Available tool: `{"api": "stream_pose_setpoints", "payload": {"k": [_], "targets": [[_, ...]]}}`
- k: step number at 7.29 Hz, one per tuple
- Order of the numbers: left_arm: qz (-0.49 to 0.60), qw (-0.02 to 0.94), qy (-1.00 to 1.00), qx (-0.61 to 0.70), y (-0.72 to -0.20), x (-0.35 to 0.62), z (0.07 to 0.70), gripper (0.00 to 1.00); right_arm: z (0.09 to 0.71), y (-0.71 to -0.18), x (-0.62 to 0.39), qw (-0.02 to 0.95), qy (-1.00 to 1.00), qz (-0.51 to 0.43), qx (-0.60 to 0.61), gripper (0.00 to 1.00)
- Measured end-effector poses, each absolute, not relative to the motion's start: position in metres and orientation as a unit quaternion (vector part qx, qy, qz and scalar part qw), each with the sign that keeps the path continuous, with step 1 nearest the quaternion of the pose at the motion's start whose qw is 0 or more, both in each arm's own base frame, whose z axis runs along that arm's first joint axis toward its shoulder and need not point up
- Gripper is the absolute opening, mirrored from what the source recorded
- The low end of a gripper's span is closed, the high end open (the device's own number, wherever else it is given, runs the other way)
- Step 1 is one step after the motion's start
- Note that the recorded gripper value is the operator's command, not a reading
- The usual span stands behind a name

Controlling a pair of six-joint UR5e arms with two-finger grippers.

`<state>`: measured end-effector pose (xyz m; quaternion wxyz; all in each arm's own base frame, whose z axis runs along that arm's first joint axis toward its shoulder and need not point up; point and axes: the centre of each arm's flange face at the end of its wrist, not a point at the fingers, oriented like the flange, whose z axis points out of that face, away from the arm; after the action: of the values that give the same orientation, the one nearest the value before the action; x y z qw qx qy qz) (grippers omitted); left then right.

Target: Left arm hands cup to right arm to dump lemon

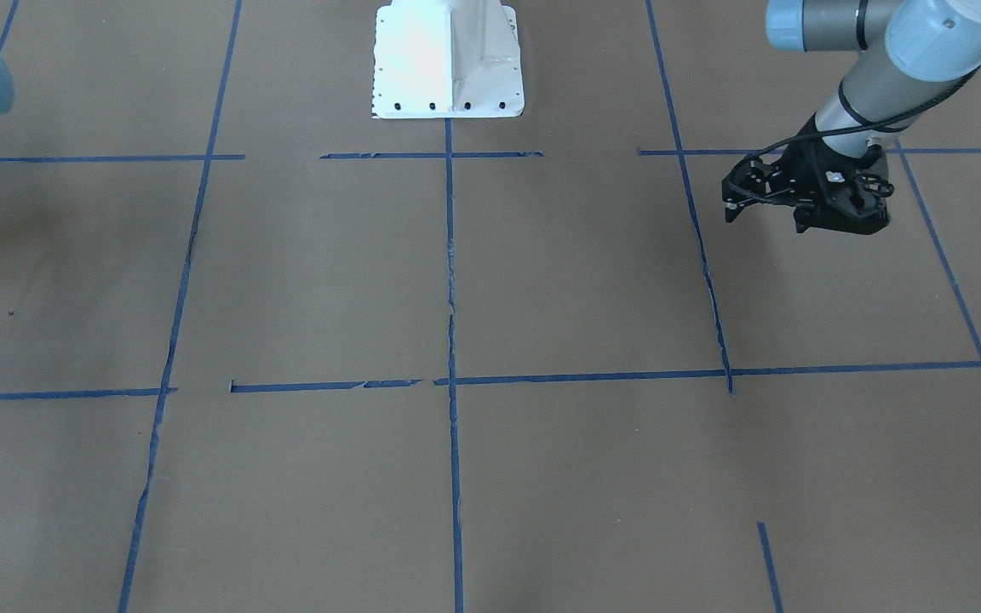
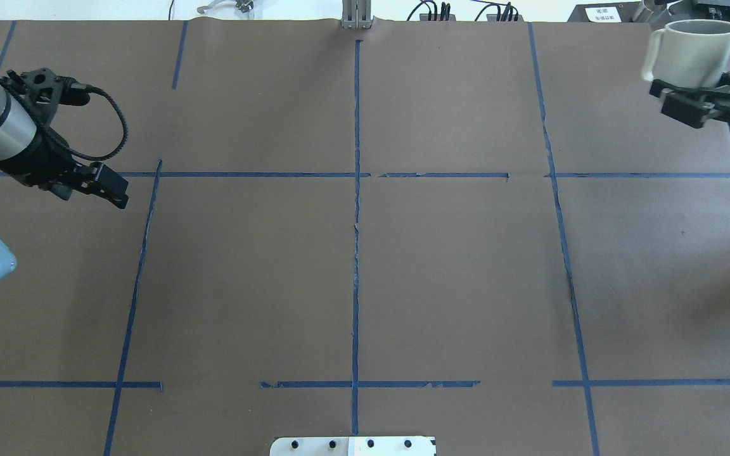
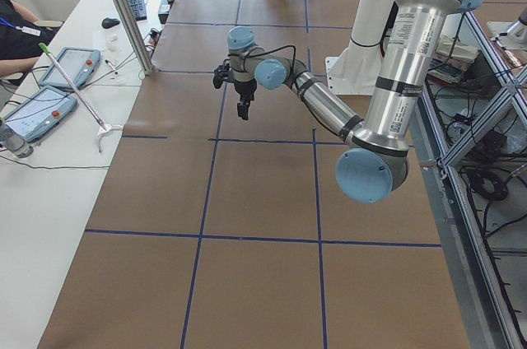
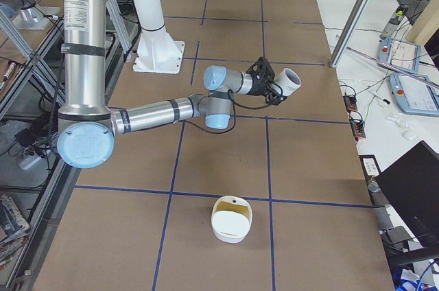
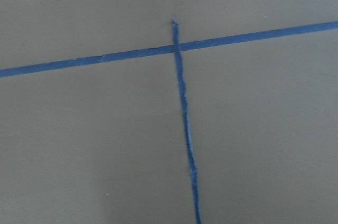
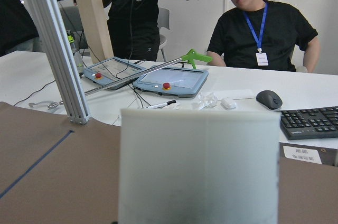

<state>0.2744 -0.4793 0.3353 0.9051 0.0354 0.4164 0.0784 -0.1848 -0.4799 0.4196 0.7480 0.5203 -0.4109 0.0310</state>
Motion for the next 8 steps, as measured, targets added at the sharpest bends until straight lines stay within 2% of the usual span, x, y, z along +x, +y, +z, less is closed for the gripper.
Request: {"api": "stream_pose_setpoints", "payload": {"k": [3, 5, 7, 8], "targets": [[0.081, 0.902, 0.424, 0.032, -0.512, 0.315, 0.286, 1.0, 0.323, -0.468, -0.358, 0.743, -0.368, -0.058, 0.556, 0.22], [0.069, 0.903, 0.424, 0.002, -0.528, 0.33, 0.259, 1.0, 0.292, -0.441, -0.435, 0.744, -0.337, -0.124, 0.563, 0.25], [0.011, 0.894, 0.446, -0.036, -0.542, 0.343, 0.217, 0.99, 0.269, -0.415, -0.521, 0.745, -0.3, -0.11, 0.585, 0.29], [-0.014, 0.888, 0.457, -0.05, -0.546, 0.348, 0.195, 0.93, 0.263, -0.405, -0.553, 0.748, -0.29, -0.082, 0.591, 0.29]]}}
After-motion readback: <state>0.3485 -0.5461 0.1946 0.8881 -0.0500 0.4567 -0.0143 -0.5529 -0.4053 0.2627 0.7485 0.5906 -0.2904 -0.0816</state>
